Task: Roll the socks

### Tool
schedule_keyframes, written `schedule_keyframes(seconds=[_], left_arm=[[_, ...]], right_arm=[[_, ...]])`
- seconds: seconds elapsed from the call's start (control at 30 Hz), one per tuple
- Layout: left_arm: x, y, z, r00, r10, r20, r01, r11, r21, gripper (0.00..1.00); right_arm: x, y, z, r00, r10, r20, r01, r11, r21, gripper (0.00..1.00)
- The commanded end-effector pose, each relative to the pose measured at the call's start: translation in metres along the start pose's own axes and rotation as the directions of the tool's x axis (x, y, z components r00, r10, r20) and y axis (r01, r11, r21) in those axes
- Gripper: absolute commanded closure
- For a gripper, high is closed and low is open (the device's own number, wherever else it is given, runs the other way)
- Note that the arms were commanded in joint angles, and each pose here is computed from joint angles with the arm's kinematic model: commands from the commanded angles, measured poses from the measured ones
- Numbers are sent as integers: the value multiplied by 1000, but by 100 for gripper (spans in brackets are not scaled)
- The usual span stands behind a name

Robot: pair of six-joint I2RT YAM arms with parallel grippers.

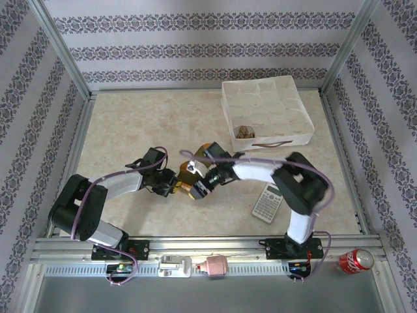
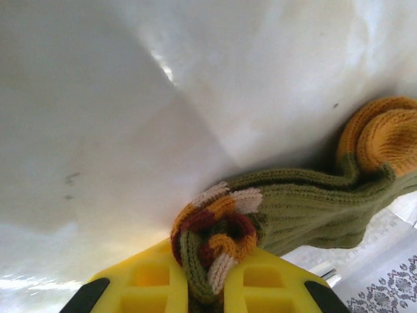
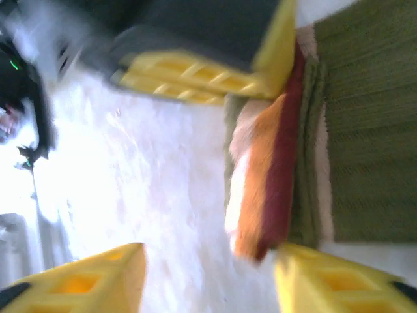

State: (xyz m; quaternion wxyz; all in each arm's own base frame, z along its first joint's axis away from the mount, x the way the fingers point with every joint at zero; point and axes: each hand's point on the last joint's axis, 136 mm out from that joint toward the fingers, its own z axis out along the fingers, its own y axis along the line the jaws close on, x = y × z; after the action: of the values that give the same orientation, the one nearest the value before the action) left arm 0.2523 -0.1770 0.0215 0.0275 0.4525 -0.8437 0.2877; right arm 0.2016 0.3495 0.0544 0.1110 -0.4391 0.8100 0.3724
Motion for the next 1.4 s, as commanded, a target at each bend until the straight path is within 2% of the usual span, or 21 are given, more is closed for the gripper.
schedule_keyframes(seconds=[0.0,0.07,0.13,0.27,0.43,0.57,0.7,0.77,0.9,0.97,1.03,1.13,1.2,1.27,1.37], left_arm=[[-4,94,-6,990,-105,91,128,942,-309,100],[-1,95,-11,988,-123,98,148,938,-314,100],[1,95,-14,986,-135,99,160,934,-320,100],[5,94,-19,986,-133,96,158,924,-349,100],[5,92,-20,987,-128,95,154,924,-351,100],[5,89,-17,987,-132,86,154,927,-342,100],[4,86,-16,988,-129,86,151,931,-332,100],[4,86,-16,988,-130,83,150,932,-329,100],[5,83,-16,989,-125,79,143,937,-319,100],[5,80,-18,990,-118,79,137,941,-310,100],[6,77,-20,990,-116,78,134,947,-293,100],[6,68,-24,989,-129,73,143,960,-240,100],[7,62,-26,986,-158,59,166,968,-186,91],[7,55,-31,981,-185,54,190,973,-132,72],[3,44,-38,976,-215,44,217,974,-69,51]], right_arm=[[-15,-10,-15,904,-423,63,373,852,367,36],[-10,4,-14,834,-552,-1,496,749,439,36],[-8,13,-8,786,-612,-92,571,661,487,39],[-9,23,7,655,-720,-228,693,453,561,39],[-18,26,26,548,-764,-339,776,314,547,42],[-22,13,36,520,-751,-407,791,245,560,48],[-29,11,45,491,-759,-428,808,214,548,55],[-29,8,50,490,-751,-442,815,215,537,62],[-12,-13,60,533,-688,-493,812,253,525,85],[-2,-22,60,577,-649,-496,795,306,524,95],[11,-27,59,617,-618,-487,777,377,505,100],[30,-31,59,693,-564,-449,720,525,453,100],[41,-28,60,736,-534,-417,675,624,393,100],[52,-23,62,781,-488,-390,612,725,317,100],[61,-18,63,819,-430,-380,536,810,238,100]])
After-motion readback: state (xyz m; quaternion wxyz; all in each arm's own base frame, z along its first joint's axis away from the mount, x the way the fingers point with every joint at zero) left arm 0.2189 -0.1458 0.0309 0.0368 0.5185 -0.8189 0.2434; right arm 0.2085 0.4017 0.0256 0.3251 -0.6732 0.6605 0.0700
